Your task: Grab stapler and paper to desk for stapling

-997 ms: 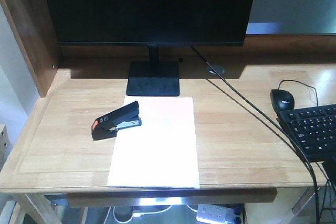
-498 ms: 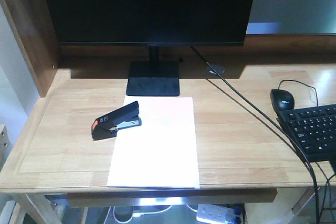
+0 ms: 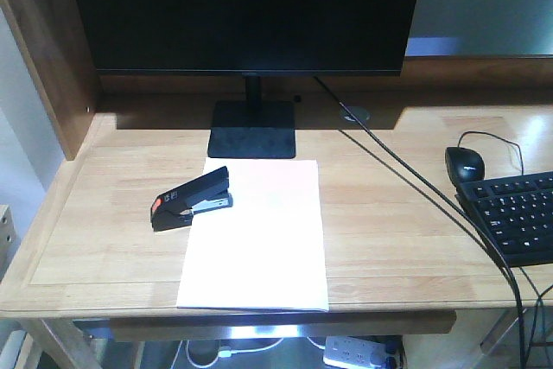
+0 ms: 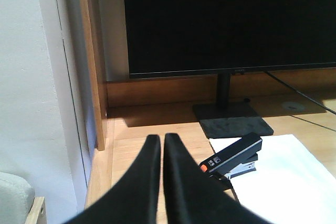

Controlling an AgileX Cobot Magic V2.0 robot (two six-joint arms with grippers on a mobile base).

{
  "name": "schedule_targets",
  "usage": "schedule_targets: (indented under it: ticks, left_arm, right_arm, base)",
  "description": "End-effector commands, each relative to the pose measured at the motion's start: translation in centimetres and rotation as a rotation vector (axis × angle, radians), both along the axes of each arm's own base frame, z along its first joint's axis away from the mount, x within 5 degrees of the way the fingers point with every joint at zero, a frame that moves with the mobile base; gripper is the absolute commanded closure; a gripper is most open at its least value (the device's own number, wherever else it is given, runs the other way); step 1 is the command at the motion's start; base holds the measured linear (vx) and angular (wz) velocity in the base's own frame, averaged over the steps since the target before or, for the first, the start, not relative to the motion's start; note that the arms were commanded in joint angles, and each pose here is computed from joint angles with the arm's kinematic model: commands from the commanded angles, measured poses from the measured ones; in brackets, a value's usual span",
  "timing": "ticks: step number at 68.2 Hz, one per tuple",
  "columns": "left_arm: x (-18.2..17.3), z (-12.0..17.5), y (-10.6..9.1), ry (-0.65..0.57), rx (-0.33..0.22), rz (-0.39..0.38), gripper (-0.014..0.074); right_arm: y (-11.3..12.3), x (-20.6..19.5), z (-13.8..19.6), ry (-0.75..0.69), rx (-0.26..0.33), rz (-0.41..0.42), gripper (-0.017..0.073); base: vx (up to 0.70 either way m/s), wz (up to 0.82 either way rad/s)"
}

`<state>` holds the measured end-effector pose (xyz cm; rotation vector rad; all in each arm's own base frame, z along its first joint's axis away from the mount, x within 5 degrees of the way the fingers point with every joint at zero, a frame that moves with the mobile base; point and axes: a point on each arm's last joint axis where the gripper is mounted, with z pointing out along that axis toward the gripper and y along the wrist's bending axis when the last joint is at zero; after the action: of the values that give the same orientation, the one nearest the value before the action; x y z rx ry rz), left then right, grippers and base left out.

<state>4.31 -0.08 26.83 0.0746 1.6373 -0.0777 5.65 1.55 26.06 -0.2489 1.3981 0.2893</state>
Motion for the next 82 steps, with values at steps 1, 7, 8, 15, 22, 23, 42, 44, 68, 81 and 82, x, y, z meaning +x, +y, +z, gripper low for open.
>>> schedule_targets:
  ticks: [1,7,8,15,22,23,42,44,68,81,82]
  left_arm:
    - [-0.1,1.4,-0.1,-0.093,-0.007,-0.015,0.0600]
    - [0.0,1.3,-0.1,-0.092,-0.007,-0.016,0.0600]
    - [0.0,1.3,-0.1,-0.089,-0.007,-0.016,0.0600]
    - [0.3,0.3,-0.2,-0.063,-0.002,-0.017,0.0600]
    - [0.7,-1.7,-0.3,-0.005,0.006,-0.017,0.0600]
    - [0.8,-2.0,-0.3,0.003,0.007,-0.017,0.0600]
    - [0.9,-6.2,-0.5,-0.003,-0.026,-0.034,0.0600]
    - [1.0,-6.7,-0.6,-0.015,-0.023,-0.038,0.0600]
    - [1.2,-6.7,-0.4,-0.141,0.083,0.016,0.0600]
    - [1.2,-6.7,0.2,-0.131,-0.049,0.113,0.0600]
    - [1.2,-6.7,0.2,-0.131,-0.060,0.118,0.0600]
  right_arm:
    - [-0.2,0.0,0.9,-0.023,-0.004,-0.024,0.0571]
    - [-0.2,0.0,0.9,-0.023,-0.004,-0.024,0.0571]
    - [-0.2,0.0,0.9,-0.023,-0.004,-0.024,0.0571]
    - [-0.2,0.0,0.9,-0.023,-0.004,-0.024,0.0571]
    - [-0.2,0.0,0.9,-0.023,-0.004,-0.024,0.0571]
    - [-0.2,0.0,0.9,-0.023,-0.004,-0.024,0.0571]
    - [-0.2,0.0,0.9,-0.023,-0.004,-0.024,0.0571]
    - [-0.2,0.0,0.9,-0.023,-0.004,-0.024,0.0571]
    - [-0.2,0.0,0.9,-0.023,-0.004,-0.021,0.0569]
    - [-0.2,0.0,0.9,-0.023,-0.004,-0.021,0.0569]
    - [-0.2,0.0,0.9,-0.023,-0.004,-0.021,0.0569]
  base:
    - [0.00,0.00]
    - [0.00,0.00]
    - [0.00,0.00]
    - [0.00,0.00]
    - [0.00,0.00]
    - [0.00,0.00]
    - [0.00,0.00]
    - [0.00,0.00]
    - [0.00,0.00]
    - [0.00,0.00]
    - [0.00,0.00]
